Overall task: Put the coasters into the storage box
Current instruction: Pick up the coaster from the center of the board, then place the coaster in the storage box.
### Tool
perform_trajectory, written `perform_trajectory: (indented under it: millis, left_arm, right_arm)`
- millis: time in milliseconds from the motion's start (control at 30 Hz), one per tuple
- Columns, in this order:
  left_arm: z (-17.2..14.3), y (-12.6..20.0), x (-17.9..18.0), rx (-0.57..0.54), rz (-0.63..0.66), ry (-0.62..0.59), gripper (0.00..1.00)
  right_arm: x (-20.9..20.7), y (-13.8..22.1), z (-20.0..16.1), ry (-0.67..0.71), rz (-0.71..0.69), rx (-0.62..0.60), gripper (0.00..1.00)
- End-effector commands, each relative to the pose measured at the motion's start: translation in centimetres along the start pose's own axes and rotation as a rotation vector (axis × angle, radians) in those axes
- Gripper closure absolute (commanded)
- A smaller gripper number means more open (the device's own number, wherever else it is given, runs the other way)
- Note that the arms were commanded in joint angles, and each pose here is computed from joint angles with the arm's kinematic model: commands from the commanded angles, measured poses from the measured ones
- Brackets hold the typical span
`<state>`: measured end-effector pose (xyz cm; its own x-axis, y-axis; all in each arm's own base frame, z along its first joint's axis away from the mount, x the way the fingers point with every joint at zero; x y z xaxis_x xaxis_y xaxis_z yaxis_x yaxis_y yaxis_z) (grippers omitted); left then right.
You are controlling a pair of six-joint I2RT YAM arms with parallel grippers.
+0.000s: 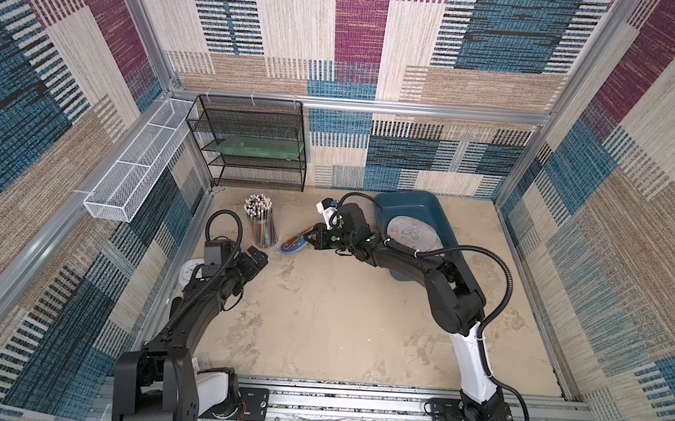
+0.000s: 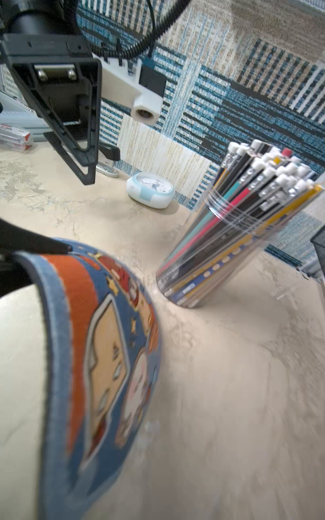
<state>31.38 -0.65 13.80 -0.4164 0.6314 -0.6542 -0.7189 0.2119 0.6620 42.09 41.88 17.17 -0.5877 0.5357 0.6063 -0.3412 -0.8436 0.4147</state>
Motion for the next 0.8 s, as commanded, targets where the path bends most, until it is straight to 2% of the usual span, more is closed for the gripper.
perform_trajectory:
  millis: [0,267,400,533,767]
  left_arm:
    - [-0.3,0.9,-1.8,0.019,-0.090,-0.077,0.01]
    - [-1.4,2.9,-7.0,0.064,-0.356,-0.239,0.01]
    - [-2.8,3.6,-9.2,0.126,-0.466,-0.297,0.01]
    - [-3.7,4.3,-10.8,0.139,-0.523,-0.355,0.01]
    - [-3.8,5.7,-12.1,0.096,-0.540,-0.401,0.01]
  right_arm:
    - [-0.2,2.4,1.7,0.037,-0.045,-0.036,1.00]
    - [-1.0,8.5,6.6,0.075,-0.134,-0.115,1.00]
    - [-1.9,11.8,9.6,0.083,-0.167,-0.176,1.00]
    - [-3.0,15.0,12.2,0.095,-0.207,-0.254,1.00]
    - [-7.0,19.9,15.4,0.073,-0.314,-0.347,1.00]
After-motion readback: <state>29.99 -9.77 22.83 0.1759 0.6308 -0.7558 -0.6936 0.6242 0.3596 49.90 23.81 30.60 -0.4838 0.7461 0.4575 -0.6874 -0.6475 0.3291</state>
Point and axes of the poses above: each gripper's point midway between its finger pads, its own y axis back along the fingers, its own x axis along the line the jaws close on, z = x × y, the point moved 3 cm from there along y, back along the fingers, and after that the axes turned 2 degrees about y, right-handed, at the moved point
